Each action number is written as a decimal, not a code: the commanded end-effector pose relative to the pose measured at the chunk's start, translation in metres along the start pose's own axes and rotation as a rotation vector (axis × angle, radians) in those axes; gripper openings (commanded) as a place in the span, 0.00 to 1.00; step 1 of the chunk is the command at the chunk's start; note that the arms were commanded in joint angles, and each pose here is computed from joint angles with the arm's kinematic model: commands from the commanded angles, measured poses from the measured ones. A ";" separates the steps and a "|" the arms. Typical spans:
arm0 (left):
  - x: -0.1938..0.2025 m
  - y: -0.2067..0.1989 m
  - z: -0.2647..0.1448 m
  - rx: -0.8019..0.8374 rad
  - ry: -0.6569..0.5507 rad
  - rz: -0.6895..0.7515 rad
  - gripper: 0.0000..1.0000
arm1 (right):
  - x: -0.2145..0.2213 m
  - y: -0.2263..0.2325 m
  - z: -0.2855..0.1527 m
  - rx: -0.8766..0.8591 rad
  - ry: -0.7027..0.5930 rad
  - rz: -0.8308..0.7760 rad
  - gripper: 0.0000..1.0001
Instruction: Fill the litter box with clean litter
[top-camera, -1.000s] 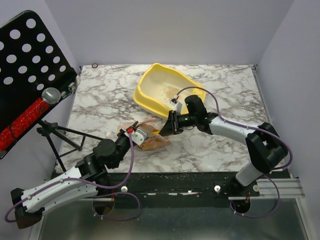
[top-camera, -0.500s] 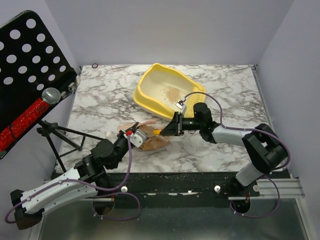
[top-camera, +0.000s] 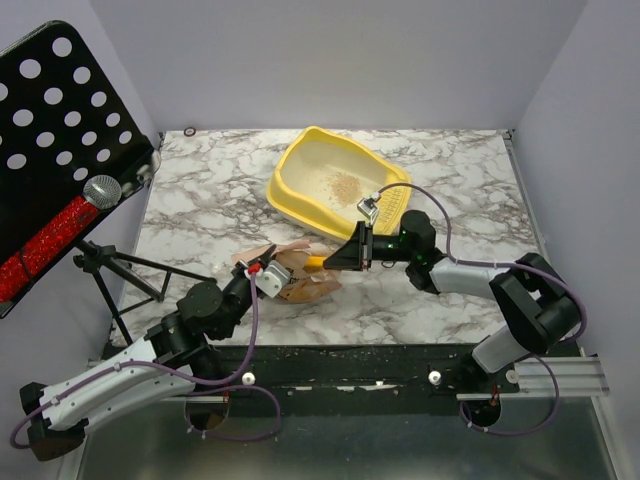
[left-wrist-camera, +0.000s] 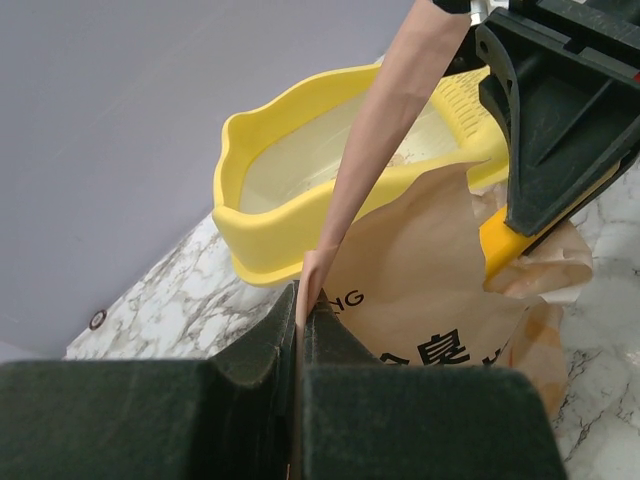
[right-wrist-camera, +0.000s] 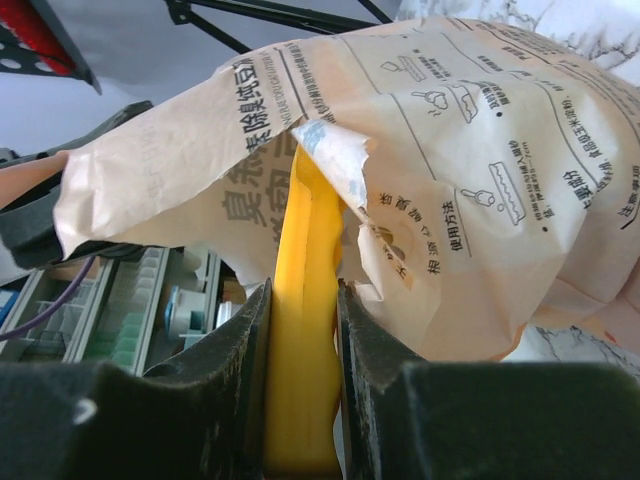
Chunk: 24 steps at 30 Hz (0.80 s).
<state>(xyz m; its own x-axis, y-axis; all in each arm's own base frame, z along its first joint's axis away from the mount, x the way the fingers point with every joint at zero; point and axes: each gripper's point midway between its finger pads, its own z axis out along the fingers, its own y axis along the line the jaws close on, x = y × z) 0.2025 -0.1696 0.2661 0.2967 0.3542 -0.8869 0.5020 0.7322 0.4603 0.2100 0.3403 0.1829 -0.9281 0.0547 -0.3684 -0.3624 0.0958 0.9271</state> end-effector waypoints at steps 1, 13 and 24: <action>-0.057 0.020 -0.005 -0.037 -0.216 -0.079 0.02 | -0.004 0.038 -0.016 -0.142 -0.026 -0.090 0.00; -0.060 0.016 -0.007 -0.020 -0.248 -0.080 0.02 | 0.005 0.036 -0.060 -0.171 -0.090 -0.052 0.00; -0.062 0.018 -0.010 -0.025 -0.270 -0.088 0.03 | 0.021 0.039 -0.084 -0.162 -0.117 -0.022 0.00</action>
<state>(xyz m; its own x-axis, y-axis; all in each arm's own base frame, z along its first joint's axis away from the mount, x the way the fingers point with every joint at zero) 0.1968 -0.1715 0.2656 0.3263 0.3355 -0.8837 0.5229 0.7148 0.4645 0.1790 0.2686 0.2080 -0.9242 0.1663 -0.3438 -0.3531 -0.0292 0.9351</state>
